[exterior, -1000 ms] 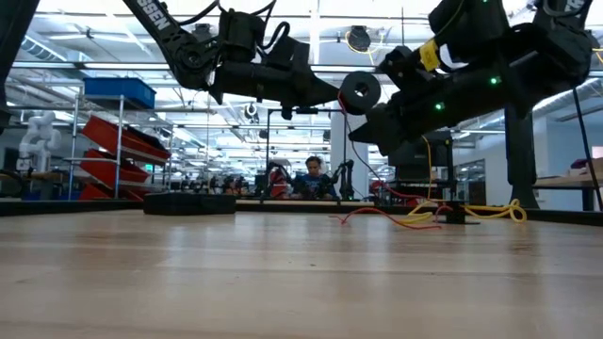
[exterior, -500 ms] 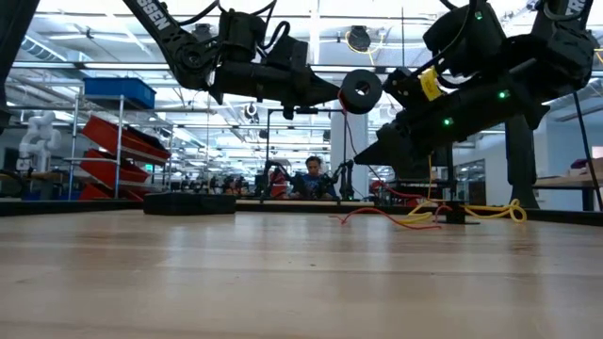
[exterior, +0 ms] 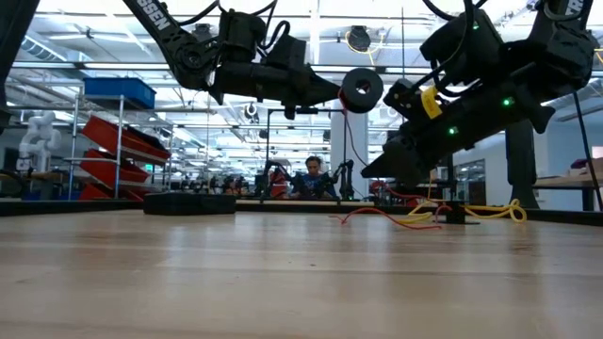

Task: Coil cords
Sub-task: Coil the red wire onto the black spool

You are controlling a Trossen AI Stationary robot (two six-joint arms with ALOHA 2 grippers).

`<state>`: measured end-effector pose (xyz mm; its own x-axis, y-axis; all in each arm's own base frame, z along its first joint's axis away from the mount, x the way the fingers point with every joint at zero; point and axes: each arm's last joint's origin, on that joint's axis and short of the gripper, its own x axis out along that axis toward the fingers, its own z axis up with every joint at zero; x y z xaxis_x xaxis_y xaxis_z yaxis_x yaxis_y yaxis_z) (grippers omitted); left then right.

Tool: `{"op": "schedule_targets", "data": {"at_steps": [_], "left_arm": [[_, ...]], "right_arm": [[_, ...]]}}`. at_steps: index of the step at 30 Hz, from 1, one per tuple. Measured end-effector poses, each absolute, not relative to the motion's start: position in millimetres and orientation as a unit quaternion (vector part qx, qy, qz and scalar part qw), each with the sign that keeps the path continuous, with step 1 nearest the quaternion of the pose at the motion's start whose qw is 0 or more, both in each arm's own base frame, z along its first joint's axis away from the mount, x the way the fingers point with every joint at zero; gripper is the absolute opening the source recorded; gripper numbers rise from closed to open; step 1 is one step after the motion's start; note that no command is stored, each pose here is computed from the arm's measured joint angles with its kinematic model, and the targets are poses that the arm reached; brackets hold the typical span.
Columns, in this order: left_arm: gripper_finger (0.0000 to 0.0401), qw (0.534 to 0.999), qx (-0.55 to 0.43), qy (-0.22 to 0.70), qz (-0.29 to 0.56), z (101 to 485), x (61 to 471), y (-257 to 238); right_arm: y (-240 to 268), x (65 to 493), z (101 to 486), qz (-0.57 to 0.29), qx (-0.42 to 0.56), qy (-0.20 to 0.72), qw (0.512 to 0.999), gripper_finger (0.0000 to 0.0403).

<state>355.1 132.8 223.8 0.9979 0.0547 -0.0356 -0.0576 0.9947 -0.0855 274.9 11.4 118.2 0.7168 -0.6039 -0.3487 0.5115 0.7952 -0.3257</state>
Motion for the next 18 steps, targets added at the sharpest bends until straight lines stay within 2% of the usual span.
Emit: {"op": "schedule_targets", "data": {"at_steps": [5,11,18], "left_arm": [[0.0,0.999,-0.044,0.017,0.022,223.7,355.1,132.5],[0.0,0.998,-0.047,0.032,0.003,220.8,355.0,131.1],[0.0,0.994,-0.044,0.081,-0.061,210.7,353.7,127.0]], "right_arm": [[10.5,273.4,115.7,-0.307,-0.102,0.235,0.917,0.0004],[8.5,272.9,115.1,-0.318,-0.095,0.236,0.913,0.0001],[-6.5,268.8,108.8,-0.357,-0.046,0.252,0.898,0.0001]]}}
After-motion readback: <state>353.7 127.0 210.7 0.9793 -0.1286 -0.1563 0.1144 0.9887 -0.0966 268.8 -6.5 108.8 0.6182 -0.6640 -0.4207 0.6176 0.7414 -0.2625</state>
